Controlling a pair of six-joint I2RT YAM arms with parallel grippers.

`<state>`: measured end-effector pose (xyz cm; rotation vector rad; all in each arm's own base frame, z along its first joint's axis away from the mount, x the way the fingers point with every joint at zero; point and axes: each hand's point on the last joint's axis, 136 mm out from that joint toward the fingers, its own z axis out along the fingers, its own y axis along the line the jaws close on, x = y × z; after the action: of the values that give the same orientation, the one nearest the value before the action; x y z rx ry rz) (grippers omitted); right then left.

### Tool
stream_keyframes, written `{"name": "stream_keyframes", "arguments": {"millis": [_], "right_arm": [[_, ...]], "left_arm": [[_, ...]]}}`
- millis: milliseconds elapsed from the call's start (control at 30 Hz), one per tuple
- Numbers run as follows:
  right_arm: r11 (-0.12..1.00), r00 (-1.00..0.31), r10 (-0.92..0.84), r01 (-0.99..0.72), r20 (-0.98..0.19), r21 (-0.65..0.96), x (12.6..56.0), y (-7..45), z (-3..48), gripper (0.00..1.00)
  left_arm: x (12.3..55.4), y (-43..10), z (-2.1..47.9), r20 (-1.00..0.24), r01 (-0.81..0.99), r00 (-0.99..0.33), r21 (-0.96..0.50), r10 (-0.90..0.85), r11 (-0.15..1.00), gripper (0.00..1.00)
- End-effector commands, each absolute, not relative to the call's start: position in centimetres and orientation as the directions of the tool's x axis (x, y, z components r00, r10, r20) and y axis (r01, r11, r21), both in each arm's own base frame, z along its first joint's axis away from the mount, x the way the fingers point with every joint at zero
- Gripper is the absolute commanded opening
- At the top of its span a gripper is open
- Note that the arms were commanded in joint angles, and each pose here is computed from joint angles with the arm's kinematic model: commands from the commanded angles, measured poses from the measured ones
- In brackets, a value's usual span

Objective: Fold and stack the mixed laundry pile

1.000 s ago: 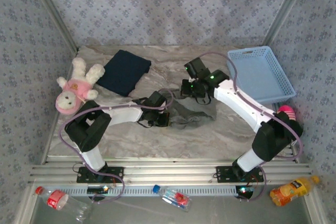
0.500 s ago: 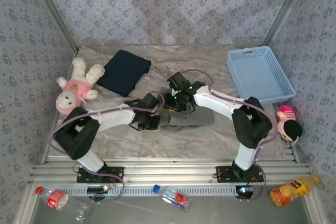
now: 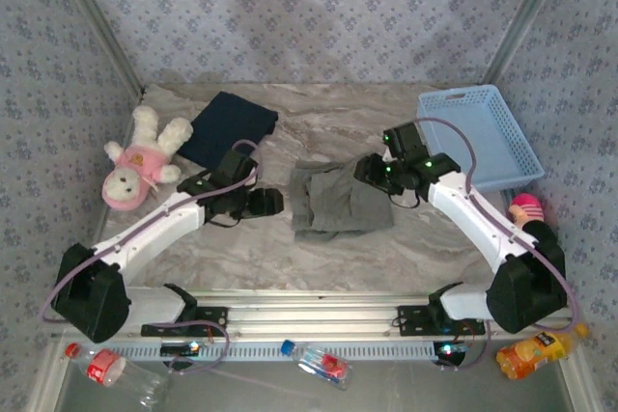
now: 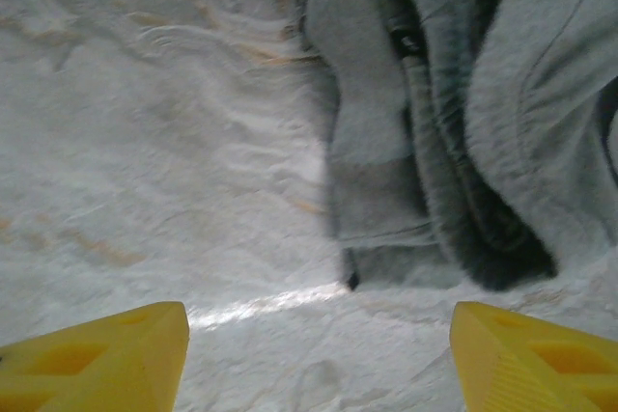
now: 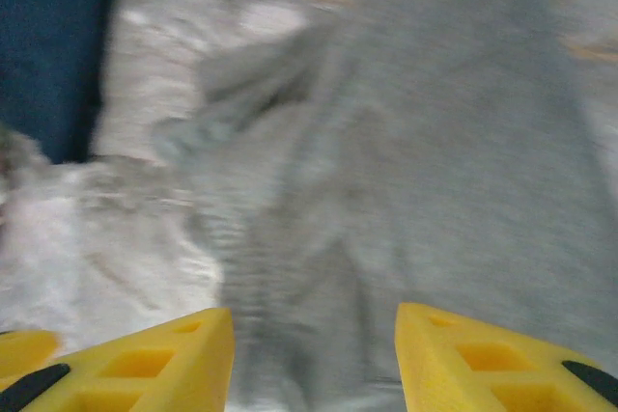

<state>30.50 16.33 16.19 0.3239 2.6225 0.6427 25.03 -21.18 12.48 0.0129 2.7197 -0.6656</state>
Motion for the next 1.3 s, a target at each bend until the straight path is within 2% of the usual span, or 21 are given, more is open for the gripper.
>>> {"name": "stream_keyframes", "arguments": {"millis": [0,367,567,700,733,900,933,1067,1133,1200,1267], "right_arm": [[0.905,-0.904,0.31,0.186,-0.293,0.382,28.2,12.7,13.2,0.49],[0.866,-0.873,0.398,0.255,-0.282,0.431,26.9,10.1,12.6,0.49],[0.853,-0.861,0.431,0.292,-0.269,0.432,26.1,9.2,11.6,0.49],[0.844,-0.852,0.453,0.315,-0.262,0.434,25.7,8.6,11.1,0.48],[0.842,-0.849,0.457,0.318,-0.264,0.436,25.6,8.4,11.1,0.48],[0.831,-0.83,0.484,0.336,-0.278,0.443,25.4,7.6,11.4,0.48],[0.831,-0.827,0.487,0.34,-0.281,0.44,25.4,7.5,11.3,0.47],[0.828,-0.814,0.506,0.367,-0.285,0.423,25.3,6.8,10.9,0.46],[0.822,-0.806,0.517,0.375,-0.289,0.428,25.5,6.8,10.9,0.46],[0.814,-0.798,0.53,0.383,-0.287,0.437,25.8,6.9,10.9,0.46],[0.814,-0.791,0.536,0.39,-0.295,0.431,26.3,6.7,10.9,0.45]], "left_arm": [[26.7,-25.3,13.6,-0.341,0.119,-0.936,-0.537,-0.086,0.835,0.73],[28.7,-32.5,8.9,-0.269,0.148,-0.963,-0.5,0.009,0.853,0.76],[28.4,-33.8,6.4,-0.204,0.139,-0.978,-0.48,0.043,0.866,0.68],[28.4,-34.5,5.5,-0.188,0.152,-0.98,-0.453,0.073,0.878,0.6],[28.5,-34.6,5.2,-0.183,0.155,-0.98,-0.448,0.079,0.881,0.54],[29.2,-35.2,7.1,-0.19,0.179,-0.976,-0.439,0.103,0.88,0.05],[29.4,-35.4,8.4,-0.197,0.184,-0.975,-0.444,0.105,0.877,0.0],[29.3,-35.0,15.0,-0.253,0.248,-0.956,-0.431,0.148,0.868,0.0],[29.0,-32.7,17.0,-0.305,0.275,-0.937,-0.351,0.168,0.895,0.0],[28.6,-29.5,16.0,-0.324,0.265,-0.93,-0.257,0.176,0.929,0.0],[27.6,-27.0,12.5,-0.258,0.21,-0.955,-0.247,0.145,0.946,0.0]]}}
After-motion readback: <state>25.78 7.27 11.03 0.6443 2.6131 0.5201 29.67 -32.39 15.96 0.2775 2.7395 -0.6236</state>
